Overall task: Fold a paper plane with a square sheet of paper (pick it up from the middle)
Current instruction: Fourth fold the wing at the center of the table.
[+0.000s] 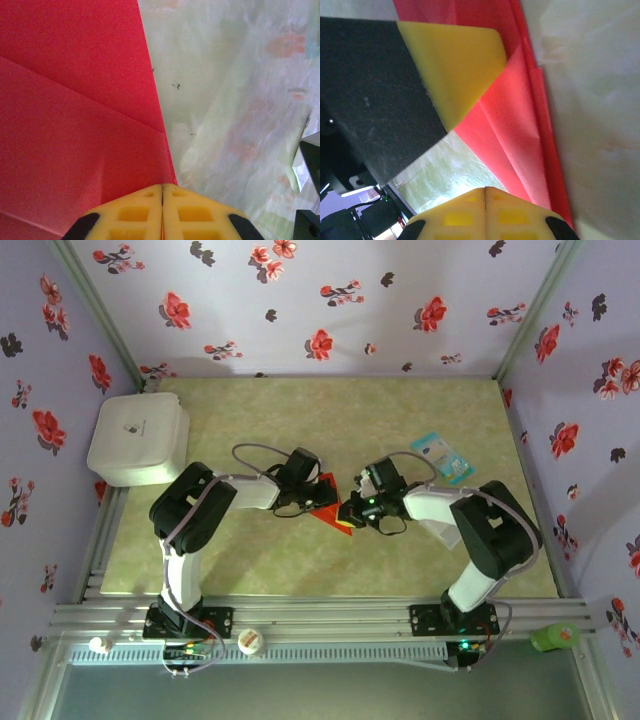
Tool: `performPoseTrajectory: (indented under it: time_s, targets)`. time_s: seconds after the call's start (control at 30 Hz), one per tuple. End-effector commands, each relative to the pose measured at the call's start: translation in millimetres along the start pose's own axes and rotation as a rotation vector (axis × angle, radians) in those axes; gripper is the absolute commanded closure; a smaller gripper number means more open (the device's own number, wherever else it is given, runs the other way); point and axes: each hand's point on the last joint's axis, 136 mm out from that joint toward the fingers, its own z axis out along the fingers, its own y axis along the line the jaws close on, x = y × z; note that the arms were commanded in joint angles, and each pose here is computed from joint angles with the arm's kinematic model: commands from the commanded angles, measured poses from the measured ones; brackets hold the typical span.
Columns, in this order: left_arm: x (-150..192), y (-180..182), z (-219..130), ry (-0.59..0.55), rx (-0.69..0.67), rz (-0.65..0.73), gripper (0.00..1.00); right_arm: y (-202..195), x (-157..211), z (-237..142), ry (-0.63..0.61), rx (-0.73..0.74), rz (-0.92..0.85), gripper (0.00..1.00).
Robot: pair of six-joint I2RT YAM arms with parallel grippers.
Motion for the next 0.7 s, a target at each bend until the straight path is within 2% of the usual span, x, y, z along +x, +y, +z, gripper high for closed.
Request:
performPoseTrajectory:
  time_s: [0.0, 0.1, 0.23, 0.37, 0.67]
  targets:
    - [22, 66, 3, 0.051, -0.206, -0.067, 0.91, -3, -3, 8, 0.009, 0.013, 0.025, 0.95]
    - [23, 66, 3, 0.052, -0.203, -0.068, 0.91, -33, 2, 12, 0.016, 0.063, 0.088, 0.95]
    - [24, 66, 3, 0.053, -0.204, -0.068, 0.91, -52, 19, 12, 0.034, 0.059, 0.134, 0.95]
    - [24, 67, 3, 0.054, -0.206, -0.07, 0.91, -56, 30, 7, 0.028, 0.034, 0.155, 0.95]
    - [22, 67, 4, 0.045, -0.199, -0.082, 0.91, -68, 52, -19, 0.055, 0.13, 0.111, 0.96]
